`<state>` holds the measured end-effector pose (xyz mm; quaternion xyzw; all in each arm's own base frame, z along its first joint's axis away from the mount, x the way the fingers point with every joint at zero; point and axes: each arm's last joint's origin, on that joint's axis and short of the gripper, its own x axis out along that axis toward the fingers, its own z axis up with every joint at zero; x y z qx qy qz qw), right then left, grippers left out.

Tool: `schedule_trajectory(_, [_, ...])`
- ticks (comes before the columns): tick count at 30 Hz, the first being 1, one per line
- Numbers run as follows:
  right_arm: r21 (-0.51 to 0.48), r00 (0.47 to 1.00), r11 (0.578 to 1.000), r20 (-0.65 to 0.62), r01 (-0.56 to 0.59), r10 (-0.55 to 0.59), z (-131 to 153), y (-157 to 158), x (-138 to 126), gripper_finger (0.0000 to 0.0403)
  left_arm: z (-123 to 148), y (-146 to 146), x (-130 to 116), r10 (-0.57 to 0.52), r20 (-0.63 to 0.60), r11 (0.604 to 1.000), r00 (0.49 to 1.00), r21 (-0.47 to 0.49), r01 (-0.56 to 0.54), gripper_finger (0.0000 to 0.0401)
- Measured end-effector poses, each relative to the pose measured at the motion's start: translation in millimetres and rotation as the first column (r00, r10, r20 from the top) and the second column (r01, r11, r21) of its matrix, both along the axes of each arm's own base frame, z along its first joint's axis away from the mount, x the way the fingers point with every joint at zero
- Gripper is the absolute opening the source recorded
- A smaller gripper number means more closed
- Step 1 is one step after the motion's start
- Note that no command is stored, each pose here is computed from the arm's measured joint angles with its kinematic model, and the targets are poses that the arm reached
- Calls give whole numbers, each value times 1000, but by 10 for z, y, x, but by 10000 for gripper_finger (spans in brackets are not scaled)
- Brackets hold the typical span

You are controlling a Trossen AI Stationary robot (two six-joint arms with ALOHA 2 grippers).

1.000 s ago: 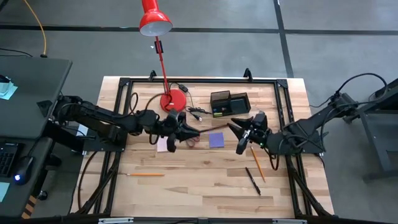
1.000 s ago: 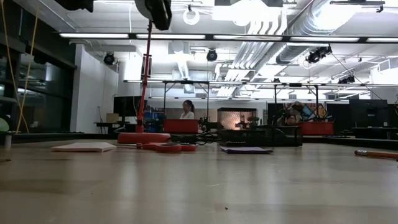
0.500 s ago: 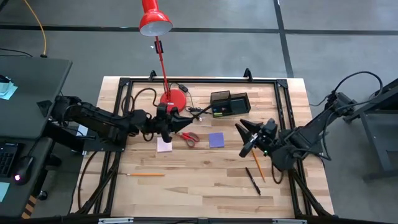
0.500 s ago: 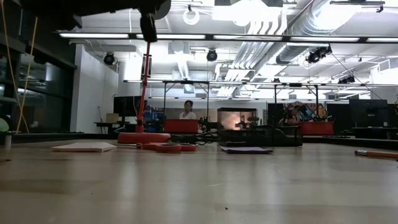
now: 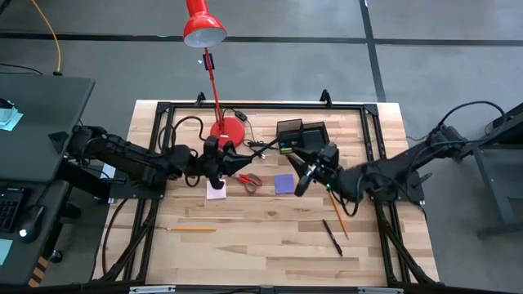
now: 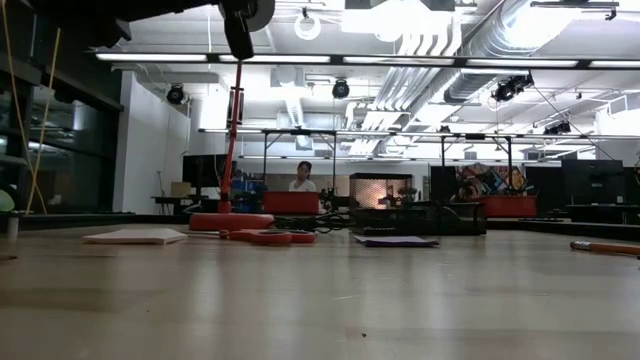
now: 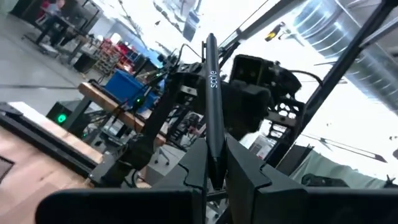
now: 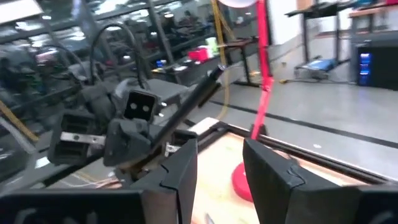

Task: Pick and place office supplies into organizer
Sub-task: Put the left black pen into the black desk organizer

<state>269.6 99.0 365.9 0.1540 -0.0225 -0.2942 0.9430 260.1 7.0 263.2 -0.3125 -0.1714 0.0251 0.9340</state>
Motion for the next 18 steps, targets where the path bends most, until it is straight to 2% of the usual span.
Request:
schedule_trajectory(4, [-2,997,998,36,-69,69,54,-119,72,129,44,5,-16,7,44,1000,999,17,-8,19])
schedule_trajectory(12, [6,983,988,99,-153,152,72,-271,212,171,25,0,-8,-7,25,1000,1000,18,6,19])
schedule_trajectory(18, [5,979,986,125,-164,162,82,-364,262,178,25,-2,-7,-13,26,1000,1000,21,12,19])
